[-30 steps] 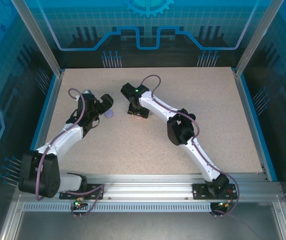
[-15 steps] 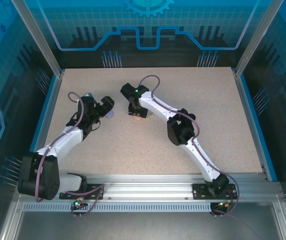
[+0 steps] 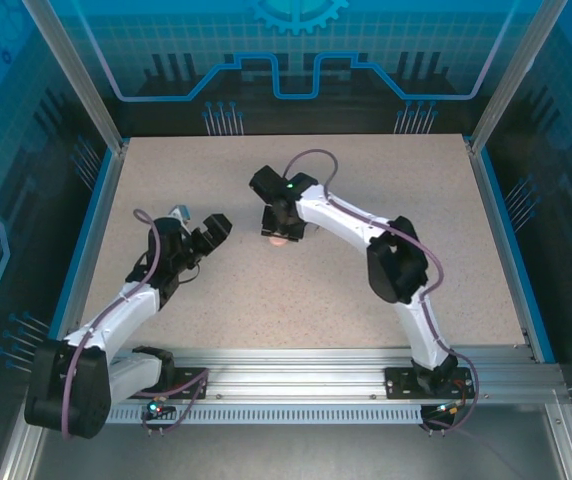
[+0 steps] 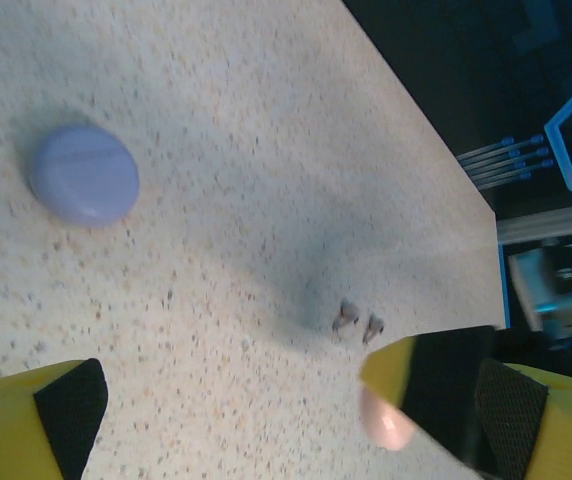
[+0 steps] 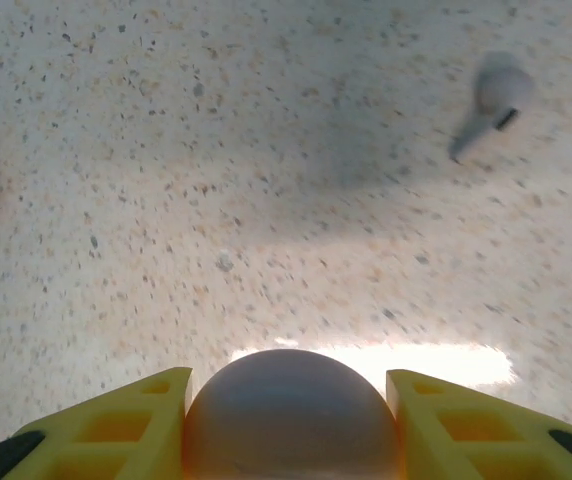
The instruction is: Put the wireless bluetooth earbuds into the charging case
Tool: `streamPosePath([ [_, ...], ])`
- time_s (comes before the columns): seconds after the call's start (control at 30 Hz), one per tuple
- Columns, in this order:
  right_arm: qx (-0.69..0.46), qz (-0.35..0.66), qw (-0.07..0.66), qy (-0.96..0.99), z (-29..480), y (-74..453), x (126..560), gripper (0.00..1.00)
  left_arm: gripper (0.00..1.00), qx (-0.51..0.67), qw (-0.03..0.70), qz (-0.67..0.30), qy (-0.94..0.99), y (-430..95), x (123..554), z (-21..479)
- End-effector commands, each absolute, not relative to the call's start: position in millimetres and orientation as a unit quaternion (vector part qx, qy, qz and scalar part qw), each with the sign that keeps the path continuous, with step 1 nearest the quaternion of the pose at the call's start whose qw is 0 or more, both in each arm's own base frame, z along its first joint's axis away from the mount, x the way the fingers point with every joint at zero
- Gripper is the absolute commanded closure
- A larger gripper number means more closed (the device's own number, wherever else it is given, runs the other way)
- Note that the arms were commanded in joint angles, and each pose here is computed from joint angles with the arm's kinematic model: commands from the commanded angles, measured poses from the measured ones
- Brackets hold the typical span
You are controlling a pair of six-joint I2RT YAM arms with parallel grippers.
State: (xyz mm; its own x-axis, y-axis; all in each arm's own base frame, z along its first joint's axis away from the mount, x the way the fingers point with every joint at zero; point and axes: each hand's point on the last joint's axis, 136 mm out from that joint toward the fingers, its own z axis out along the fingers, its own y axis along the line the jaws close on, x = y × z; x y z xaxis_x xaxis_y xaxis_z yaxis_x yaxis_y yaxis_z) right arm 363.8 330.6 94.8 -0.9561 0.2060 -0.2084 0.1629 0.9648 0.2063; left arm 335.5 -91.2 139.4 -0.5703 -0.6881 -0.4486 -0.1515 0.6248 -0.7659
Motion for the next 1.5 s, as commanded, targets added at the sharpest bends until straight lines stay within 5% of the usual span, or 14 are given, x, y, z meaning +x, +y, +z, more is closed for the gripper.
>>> streamPosePath([
  [0.0,0.135,0.104,0.116,0.979,90,303,361,0.57,0.01,-0.205,0.397,-0.422,0.789,-122,331,154],
  [0.4,0.274,0.162,0.093,0.943,69,222,329,0.56,0.01,-0.075,0.36,-0.488,0.792,-229,325,130],
  [0.9,0.348,0.253,0.086,0.899,97,239,345,0.56,0.01,-0.066,0.38,-0.505,0.772,-279,332,120],
  [1.47,0.342,0.261,0.079,0.899,105,271,351,0.57,0.29,-0.102,0.391,-0.517,0.755,-296,351,107],
])
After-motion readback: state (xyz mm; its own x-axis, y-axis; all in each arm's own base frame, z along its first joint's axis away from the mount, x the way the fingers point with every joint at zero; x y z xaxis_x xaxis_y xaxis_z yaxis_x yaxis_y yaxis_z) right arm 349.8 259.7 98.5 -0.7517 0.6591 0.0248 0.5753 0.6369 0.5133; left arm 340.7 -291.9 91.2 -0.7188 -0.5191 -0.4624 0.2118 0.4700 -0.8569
